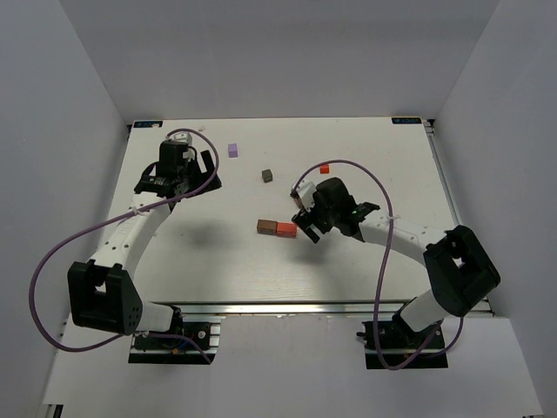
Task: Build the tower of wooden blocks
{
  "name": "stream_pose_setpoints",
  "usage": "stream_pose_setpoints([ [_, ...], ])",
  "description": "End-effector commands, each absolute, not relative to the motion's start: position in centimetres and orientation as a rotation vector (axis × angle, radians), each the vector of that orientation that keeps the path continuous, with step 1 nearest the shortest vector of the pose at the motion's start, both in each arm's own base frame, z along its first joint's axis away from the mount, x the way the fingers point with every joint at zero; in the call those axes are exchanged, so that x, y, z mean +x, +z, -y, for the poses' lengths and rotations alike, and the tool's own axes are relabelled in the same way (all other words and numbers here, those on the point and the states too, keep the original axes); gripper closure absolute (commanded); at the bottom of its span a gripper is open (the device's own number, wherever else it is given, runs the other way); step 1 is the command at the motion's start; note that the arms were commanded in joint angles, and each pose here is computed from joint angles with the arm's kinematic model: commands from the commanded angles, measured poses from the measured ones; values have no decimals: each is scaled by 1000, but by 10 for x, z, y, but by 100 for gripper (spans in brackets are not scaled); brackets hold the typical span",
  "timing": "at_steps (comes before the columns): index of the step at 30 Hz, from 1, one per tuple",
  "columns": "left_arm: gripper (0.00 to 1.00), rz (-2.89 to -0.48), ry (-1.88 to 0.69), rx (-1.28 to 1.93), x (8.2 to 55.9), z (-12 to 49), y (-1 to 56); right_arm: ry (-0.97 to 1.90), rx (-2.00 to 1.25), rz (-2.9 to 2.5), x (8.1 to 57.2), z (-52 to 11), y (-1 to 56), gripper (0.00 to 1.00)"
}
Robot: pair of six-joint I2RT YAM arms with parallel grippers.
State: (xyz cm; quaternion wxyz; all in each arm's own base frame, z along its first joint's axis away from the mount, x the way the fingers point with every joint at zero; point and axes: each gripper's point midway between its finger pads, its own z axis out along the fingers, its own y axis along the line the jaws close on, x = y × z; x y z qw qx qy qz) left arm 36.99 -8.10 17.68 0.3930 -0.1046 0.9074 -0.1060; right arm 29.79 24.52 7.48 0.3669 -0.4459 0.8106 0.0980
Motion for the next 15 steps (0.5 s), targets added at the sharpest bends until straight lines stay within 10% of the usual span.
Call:
stream_pose_setpoints([
  [1,2,-2260,-266,-250,368,79,192,122,-1271,-1872,337,-226,105,11],
  [15,2,-2253,-197,-271,369,69,193,92,-1076,-1265,391,-224,288,11],
])
